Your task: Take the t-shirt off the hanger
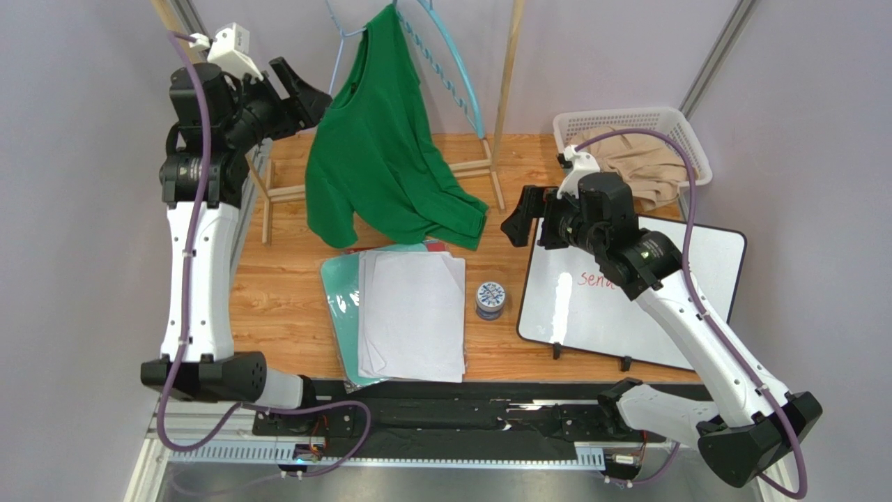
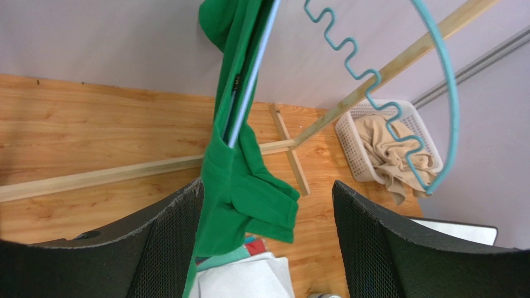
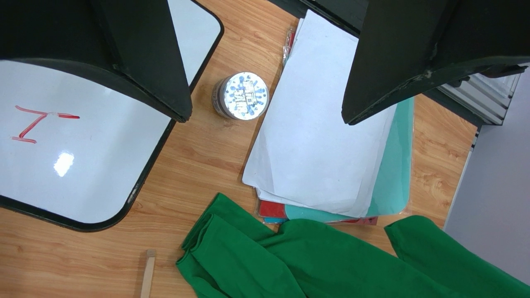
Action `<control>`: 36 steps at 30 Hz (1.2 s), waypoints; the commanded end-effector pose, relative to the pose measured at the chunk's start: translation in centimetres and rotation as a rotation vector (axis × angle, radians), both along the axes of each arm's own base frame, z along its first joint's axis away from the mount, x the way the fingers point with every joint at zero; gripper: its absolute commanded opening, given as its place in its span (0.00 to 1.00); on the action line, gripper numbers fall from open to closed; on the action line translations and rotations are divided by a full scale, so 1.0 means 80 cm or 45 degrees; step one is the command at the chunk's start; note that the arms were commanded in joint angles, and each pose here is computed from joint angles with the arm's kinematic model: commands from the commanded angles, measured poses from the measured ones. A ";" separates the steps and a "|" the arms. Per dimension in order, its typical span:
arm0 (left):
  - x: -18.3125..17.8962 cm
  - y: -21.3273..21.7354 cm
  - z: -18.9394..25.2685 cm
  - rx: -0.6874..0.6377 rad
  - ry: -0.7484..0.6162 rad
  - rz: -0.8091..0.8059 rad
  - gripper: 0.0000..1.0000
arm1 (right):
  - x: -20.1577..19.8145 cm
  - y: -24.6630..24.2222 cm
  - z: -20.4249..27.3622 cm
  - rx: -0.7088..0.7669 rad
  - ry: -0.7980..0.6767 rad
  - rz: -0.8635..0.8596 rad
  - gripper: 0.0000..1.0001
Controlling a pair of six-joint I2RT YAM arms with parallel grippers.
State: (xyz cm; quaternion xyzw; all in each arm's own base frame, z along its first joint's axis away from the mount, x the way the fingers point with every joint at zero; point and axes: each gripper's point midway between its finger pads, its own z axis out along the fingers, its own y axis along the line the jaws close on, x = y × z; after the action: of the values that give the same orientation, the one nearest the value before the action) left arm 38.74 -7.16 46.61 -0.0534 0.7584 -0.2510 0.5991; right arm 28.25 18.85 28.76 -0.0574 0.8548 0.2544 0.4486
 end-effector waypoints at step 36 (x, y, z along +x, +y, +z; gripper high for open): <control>0.105 0.009 -0.075 0.009 0.032 -0.030 0.18 | -0.024 -0.004 0.041 0.041 -0.205 0.096 0.98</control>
State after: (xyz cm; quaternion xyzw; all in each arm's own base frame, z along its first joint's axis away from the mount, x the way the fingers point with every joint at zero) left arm 47.87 -7.71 38.51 -0.0232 0.7738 -0.2750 0.5701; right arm 26.54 18.36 30.39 -0.0925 0.8293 0.2680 0.4816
